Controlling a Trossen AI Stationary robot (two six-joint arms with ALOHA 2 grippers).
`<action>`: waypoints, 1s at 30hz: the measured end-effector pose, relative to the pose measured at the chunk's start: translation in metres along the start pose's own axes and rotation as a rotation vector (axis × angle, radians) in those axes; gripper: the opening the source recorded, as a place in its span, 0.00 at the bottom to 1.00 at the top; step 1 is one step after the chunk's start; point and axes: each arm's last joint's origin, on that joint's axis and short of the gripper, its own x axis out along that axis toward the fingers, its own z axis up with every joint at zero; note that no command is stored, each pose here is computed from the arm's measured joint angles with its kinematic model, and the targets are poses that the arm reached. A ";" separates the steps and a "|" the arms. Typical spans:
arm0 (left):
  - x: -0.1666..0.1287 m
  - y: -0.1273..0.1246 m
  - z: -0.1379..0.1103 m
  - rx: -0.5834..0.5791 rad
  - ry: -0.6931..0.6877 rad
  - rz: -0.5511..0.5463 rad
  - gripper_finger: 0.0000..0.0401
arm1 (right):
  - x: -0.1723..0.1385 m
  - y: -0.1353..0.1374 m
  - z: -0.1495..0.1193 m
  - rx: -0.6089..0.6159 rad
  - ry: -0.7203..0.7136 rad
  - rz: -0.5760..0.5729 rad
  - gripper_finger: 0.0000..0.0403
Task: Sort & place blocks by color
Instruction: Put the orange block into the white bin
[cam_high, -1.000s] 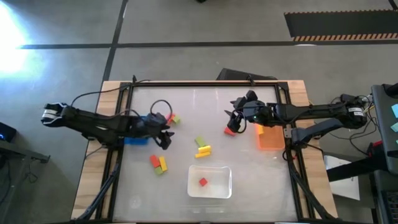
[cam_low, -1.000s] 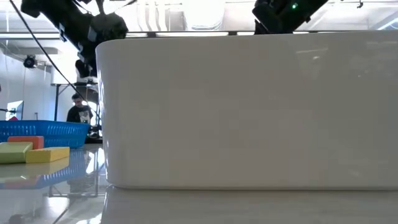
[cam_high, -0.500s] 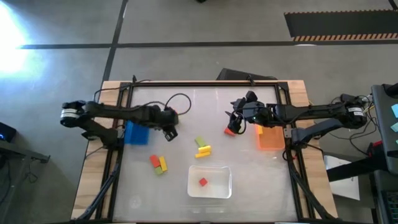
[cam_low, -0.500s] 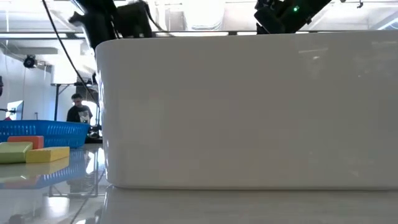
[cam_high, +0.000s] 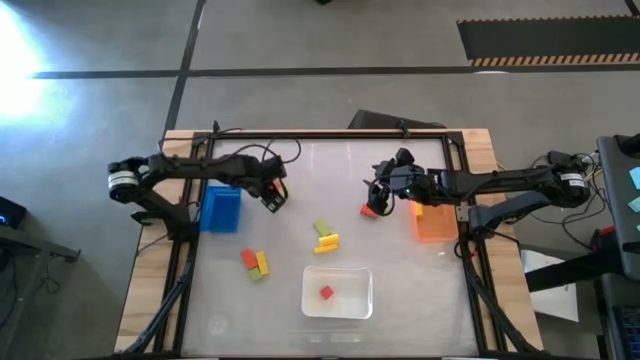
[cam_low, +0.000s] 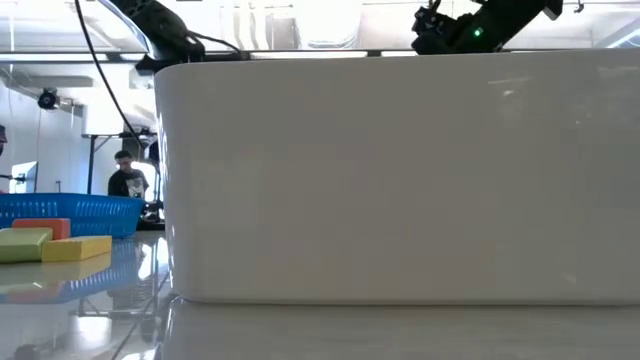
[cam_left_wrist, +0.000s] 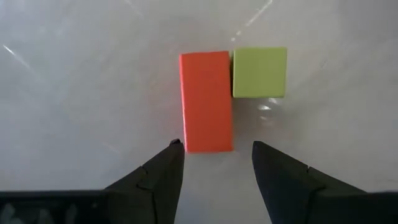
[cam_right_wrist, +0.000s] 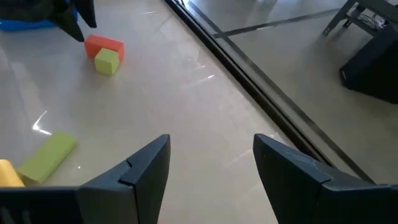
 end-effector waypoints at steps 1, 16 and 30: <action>0.000 0.001 0.000 -0.005 0.007 -0.014 0.43 | -0.001 0.000 0.000 0.003 -0.002 0.002 0.55; 0.003 0.003 0.004 0.002 -0.026 -0.043 0.43 | 0.000 0.001 0.002 0.009 -0.016 0.024 0.55; 0.004 0.004 0.003 0.030 -0.022 -0.039 0.43 | 0.001 0.001 0.004 0.022 -0.035 0.023 0.55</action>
